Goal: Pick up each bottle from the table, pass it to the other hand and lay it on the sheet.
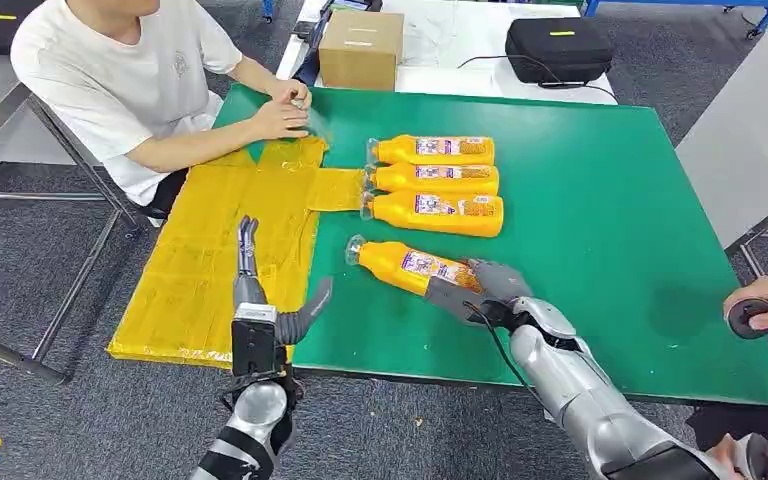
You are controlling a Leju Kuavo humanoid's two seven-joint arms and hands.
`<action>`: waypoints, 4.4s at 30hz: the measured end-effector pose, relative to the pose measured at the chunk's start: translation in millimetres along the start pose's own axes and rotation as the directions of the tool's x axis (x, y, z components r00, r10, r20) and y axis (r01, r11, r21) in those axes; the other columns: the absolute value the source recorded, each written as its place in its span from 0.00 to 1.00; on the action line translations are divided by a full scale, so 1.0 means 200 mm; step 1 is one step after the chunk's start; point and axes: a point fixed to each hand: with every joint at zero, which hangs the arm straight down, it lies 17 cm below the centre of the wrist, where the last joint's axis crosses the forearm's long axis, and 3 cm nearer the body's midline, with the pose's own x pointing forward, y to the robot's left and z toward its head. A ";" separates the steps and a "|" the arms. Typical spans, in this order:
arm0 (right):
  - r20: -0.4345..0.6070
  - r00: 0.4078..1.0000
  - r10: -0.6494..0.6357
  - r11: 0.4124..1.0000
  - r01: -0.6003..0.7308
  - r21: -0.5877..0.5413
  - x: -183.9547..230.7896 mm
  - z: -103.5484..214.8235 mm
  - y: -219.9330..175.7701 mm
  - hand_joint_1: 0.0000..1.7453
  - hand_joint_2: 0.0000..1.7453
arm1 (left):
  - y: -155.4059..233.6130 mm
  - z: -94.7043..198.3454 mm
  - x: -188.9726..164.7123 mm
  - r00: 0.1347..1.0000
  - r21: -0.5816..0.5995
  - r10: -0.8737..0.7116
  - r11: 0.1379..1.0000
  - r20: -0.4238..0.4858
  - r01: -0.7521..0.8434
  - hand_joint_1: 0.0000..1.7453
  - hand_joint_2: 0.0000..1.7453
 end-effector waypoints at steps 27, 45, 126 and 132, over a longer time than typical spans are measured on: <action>0.445 0.480 -0.756 0.466 0.872 -0.149 0.41 0.35 -0.08 1.00 1.00 | -0.12 0.22 -0.16 0.640 0.053 0.642 0.722 -0.422 -0.690 0.00 1.00; 0.585 0.371 -0.721 0.394 0.914 -0.095 0.59 0.54 -0.16 1.00 1.00 | -0.32 0.49 0.20 0.345 -0.184 0.768 0.292 -0.540 -0.938 0.00 1.00; 0.745 0.452 -0.490 0.745 0.661 0.088 1.36 0.86 0.21 0.00 0.00 | 0.37 -0.18 -0.23 0.889 -0.178 -0.453 0.871 0.071 0.458 1.00 1.00; 0.754 0.423 -0.503 0.735 0.669 0.114 1.37 0.88 0.21 0.00 0.00 | 0.35 -0.24 -0.48 0.742 -0.301 -0.660 0.687 0.122 0.661 1.00 1.00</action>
